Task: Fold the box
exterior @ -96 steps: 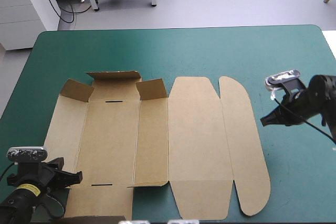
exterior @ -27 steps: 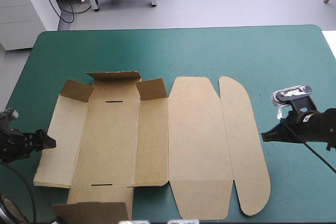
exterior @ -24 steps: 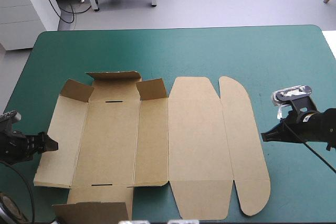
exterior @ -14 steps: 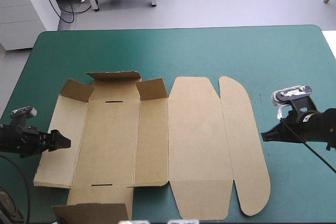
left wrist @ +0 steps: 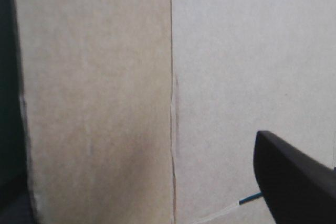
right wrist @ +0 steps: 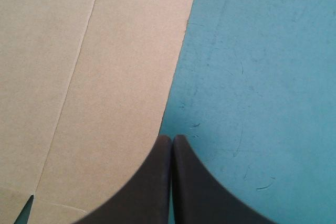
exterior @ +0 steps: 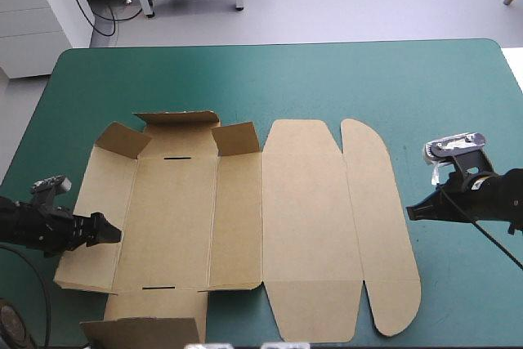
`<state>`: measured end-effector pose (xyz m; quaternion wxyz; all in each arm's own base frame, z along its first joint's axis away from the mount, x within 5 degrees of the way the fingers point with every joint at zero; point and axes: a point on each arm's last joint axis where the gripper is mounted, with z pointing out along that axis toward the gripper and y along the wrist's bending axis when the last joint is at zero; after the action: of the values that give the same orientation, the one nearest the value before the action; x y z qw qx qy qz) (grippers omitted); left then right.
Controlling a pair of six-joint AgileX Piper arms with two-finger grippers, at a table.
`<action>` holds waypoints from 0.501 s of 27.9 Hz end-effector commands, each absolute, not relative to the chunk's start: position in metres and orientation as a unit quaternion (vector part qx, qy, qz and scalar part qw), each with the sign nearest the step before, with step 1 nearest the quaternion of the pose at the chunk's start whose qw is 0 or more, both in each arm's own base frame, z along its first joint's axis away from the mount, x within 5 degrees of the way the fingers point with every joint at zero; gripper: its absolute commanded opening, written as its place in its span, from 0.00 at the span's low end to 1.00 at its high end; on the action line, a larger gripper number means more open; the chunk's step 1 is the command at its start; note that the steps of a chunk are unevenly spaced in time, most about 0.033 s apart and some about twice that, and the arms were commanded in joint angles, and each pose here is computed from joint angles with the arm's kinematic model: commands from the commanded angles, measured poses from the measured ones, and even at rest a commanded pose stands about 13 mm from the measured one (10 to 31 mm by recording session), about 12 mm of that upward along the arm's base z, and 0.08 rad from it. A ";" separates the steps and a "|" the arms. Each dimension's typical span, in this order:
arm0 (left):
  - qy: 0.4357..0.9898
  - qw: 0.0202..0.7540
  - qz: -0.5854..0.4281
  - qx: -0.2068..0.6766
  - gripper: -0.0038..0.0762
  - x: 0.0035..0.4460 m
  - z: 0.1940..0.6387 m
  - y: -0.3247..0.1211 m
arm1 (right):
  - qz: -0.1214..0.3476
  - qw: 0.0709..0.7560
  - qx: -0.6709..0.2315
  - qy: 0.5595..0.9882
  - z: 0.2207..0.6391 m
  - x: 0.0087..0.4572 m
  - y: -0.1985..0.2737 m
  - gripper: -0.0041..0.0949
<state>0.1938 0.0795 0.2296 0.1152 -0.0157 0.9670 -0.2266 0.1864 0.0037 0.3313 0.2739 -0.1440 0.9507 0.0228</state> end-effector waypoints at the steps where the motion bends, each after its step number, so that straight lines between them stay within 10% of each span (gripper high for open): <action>1: 0.958 0.119 -0.261 -0.010 0.74 0.189 0.241 0.069 | 0.022 0.311 -0.139 0.940 0.343 0.187 0.004 0.02; 14: 0.963 0.099 -0.248 0.025 0.28 0.190 0.240 0.058 | 0.022 0.311 -0.139 0.940 0.343 0.187 0.004 0.02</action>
<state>0.1926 0.0704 0.2295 0.1129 0.0006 0.9673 -0.2269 0.1864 0.0042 0.3314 0.2745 -0.1431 0.9505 0.0259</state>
